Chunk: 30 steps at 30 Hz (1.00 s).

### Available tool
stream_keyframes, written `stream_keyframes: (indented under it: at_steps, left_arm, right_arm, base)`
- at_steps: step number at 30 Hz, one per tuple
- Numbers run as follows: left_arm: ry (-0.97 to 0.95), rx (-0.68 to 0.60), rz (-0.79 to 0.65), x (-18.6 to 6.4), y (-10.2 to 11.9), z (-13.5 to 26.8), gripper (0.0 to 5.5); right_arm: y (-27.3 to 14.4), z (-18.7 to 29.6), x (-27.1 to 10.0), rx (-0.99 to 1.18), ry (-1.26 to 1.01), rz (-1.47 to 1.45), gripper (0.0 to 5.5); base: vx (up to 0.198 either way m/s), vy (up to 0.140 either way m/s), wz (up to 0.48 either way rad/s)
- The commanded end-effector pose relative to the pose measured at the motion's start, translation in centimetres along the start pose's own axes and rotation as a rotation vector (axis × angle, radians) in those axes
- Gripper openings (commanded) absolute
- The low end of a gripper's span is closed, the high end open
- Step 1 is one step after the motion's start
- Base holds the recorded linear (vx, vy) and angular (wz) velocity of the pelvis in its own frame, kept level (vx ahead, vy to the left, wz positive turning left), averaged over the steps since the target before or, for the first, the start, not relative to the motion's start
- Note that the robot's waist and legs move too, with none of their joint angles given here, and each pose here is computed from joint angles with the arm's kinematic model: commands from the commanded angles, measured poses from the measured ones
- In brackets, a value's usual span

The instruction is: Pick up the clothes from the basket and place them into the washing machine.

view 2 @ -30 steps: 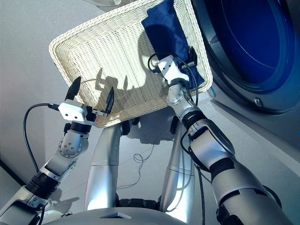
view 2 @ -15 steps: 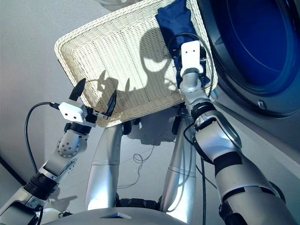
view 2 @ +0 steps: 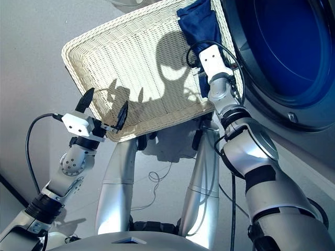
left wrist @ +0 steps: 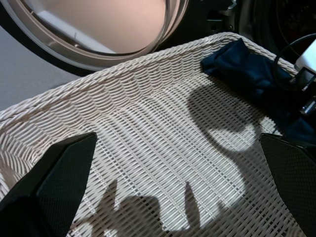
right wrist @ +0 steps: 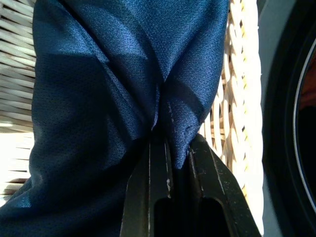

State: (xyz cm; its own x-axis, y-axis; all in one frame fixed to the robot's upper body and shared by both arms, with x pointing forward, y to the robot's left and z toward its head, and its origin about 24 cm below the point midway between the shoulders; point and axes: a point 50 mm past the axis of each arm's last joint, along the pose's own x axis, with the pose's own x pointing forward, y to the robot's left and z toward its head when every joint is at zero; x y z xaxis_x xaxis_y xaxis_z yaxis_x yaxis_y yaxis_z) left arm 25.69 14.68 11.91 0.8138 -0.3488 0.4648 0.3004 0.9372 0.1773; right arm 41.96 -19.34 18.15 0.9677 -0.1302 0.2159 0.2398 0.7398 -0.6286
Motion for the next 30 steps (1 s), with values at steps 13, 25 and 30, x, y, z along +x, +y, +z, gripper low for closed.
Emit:
stream_keyframes:
  at_steps: [13, 25, 30]
  left_arm:
    - [-0.113, -0.019, 0.030, -1.4, 0.5, 2.2, 5.50]
    - [-0.068, -0.056, 0.038, -2.7, 1.1, 1.6, 5.50]
    - [-0.068, -0.065, 0.048, -2.8, 1.2, 1.6, 5.50]
  right_arm:
    - [-3.9, 1.5, -6.6, 1.072, -0.460, -0.131, 0.00]
    - [-3.9, -2.0, -10.0, 1.686, -0.575, -0.161, 0.00]
    - [-5.1, -1.9, -10.1, 1.773, -0.665, -0.246, 0.00]
  base:
    - [0.000, 0.000, 0.000]
    - [0.000, 0.000, 0.000]
    - [0.000, 0.000, 0.000]
